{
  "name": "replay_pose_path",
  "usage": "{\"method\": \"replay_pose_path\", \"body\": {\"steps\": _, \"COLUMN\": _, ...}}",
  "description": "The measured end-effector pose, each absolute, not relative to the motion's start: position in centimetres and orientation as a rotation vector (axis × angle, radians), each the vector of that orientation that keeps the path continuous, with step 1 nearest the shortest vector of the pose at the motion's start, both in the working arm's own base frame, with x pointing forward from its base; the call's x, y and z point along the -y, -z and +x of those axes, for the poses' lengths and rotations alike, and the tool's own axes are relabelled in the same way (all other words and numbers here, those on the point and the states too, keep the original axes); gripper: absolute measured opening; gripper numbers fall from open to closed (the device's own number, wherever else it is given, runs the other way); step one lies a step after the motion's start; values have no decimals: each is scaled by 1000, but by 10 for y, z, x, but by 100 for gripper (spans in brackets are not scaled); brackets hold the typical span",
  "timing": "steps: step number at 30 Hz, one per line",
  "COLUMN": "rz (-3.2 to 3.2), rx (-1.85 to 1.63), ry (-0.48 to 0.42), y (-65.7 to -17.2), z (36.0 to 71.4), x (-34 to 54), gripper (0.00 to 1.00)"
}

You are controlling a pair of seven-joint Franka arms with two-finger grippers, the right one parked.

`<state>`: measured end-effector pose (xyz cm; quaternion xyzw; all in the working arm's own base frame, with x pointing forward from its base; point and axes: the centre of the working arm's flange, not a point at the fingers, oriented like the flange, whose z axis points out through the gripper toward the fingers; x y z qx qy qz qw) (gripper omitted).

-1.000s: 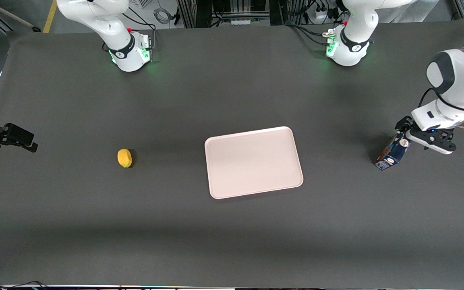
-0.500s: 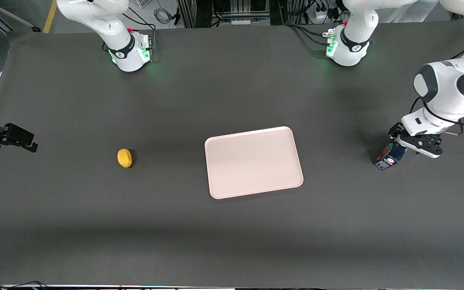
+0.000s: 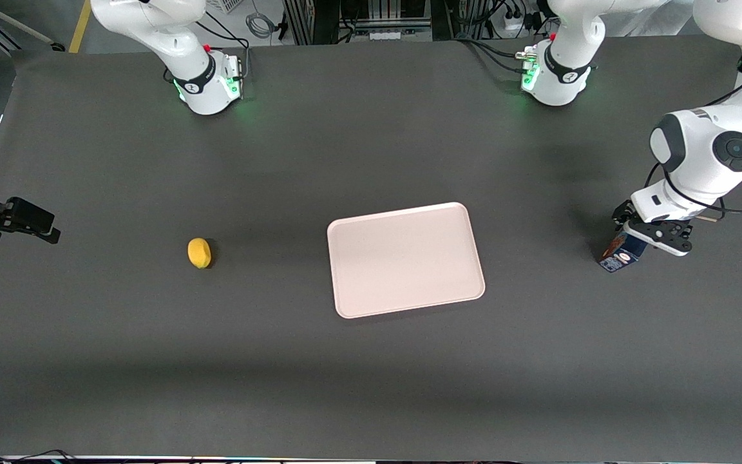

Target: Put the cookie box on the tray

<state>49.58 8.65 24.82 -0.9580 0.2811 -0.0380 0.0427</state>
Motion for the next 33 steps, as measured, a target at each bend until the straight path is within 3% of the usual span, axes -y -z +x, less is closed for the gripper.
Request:
{"method": "replay_pose_path", "body": {"steps": 4, "rz": -2936, "rx": -855, "ry": 111, "y": -243, "z": 496, "x": -86, "gripper": 86}}
{"method": "replay_pose_path", "body": {"steps": 7, "rz": -2941, "rx": -850, "ry": 108, "y": -241, "z": 495, "x": -86, "gripper": 83}}
{"method": "replay_pose_path", "body": {"steps": 18, "rz": -2950, "rx": -834, "ry": 116, "y": -243, "z": 496, "x": -86, "gripper": 33}}
{"method": "replay_pose_path", "body": {"steps": 26, "rz": -2978, "rx": -807, "ry": 87, "y": -247, "z": 501, "x": -87, "gripper": 27}}
{"method": "replay_pose_path", "body": {"steps": 33, "rz": -3022, "rx": -759, "ry": 0, "y": -268, "z": 518, "x": -86, "gripper": 27}}
